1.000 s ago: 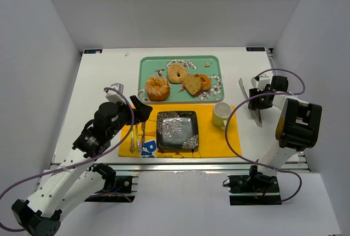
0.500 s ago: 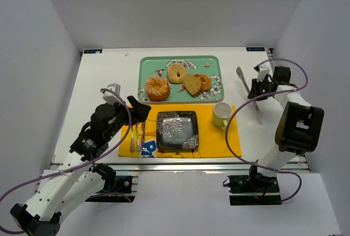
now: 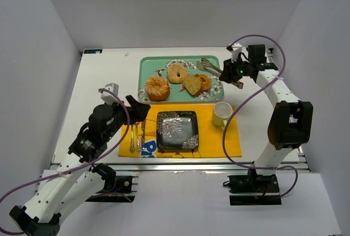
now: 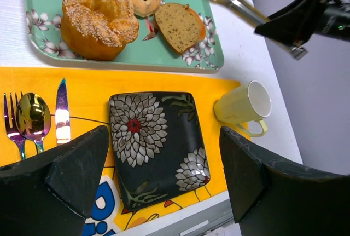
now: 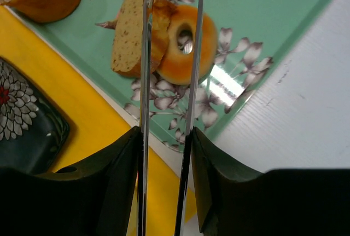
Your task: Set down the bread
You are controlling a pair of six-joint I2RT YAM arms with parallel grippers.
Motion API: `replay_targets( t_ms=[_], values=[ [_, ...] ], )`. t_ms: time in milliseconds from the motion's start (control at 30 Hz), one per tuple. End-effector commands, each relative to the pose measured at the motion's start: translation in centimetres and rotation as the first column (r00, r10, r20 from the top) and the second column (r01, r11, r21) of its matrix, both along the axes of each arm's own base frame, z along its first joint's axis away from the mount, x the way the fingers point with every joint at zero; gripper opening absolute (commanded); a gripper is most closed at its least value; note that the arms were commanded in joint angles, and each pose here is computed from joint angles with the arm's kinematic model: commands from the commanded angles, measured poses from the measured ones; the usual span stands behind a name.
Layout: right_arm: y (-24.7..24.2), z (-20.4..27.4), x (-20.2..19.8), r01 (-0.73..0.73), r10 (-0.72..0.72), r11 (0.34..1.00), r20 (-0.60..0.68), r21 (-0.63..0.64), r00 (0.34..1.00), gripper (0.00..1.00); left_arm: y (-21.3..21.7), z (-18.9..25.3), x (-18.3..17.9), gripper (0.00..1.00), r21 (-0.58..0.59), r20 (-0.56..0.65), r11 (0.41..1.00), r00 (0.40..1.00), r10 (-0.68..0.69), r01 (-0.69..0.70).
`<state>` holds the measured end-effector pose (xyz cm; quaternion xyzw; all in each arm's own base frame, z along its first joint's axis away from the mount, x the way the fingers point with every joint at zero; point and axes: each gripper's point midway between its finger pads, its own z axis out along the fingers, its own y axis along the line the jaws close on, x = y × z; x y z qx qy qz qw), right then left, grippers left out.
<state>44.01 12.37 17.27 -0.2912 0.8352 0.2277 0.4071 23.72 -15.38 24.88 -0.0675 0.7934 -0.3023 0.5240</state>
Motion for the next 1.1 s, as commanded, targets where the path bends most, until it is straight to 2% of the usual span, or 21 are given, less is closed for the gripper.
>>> replay_targets(
  t_ms=[0, 167, 400, 633, 833, 933, 1067],
  values=[
    [1.5, 1.1, 0.0, -0.037, 0.037, 0.999, -0.004, 0.022, 0.999, 0.46, 0.4, 2.0, -0.3, 0.91, -0.04, 0.04, 0.999, 0.999, 0.019, -0.018],
    [3.0, 1.0, -0.4, -0.072, 0.072, 0.997, -0.001, 0.011, 0.997, 0.49, 0.6, 1.9, -0.4, 0.91, -0.041, 0.038, 0.999, 0.999, 0.026, -0.024],
    [2.7, -0.1, -0.8, -0.053, 0.053, 0.998, -0.008, -0.046, 0.999, 0.53, 0.7, 1.7, -0.5, 0.91, -0.035, 0.034, 0.999, 0.999, 0.028, -0.027],
    [1.8, -1.5, -1.5, -0.027, 0.025, 0.994, -0.022, -0.103, 0.999, 0.53, 0.8, 1.6, -0.5, 0.91, -0.037, 0.035, 0.999, 0.999, 0.03, -0.029],
    [1.9, -2.7, -2.7, -0.045, 0.036, 0.993, -0.081, -0.112, 0.996, 0.53, 0.7, 1.6, -0.6, 0.91, -0.039, 0.037, 0.999, 0.999, 0.027, -0.026],
    [1.9, -3.1, -3.1, -0.047, 0.035, 0.992, -0.101, -0.119, 0.994, 0.51, 0.9, 1.7, -0.7, 0.91, -0.043, 0.042, 0.999, 0.999, 0.034, -0.032],
    [2.1, -2.8, -3.4, -0.057, 0.044, 0.993, -0.115, -0.106, 0.992, 0.41, 1.0, 1.7, -0.8, 0.91, -0.05, 0.042, 0.998, 0.998, 0.037, -0.035]
  ],
)
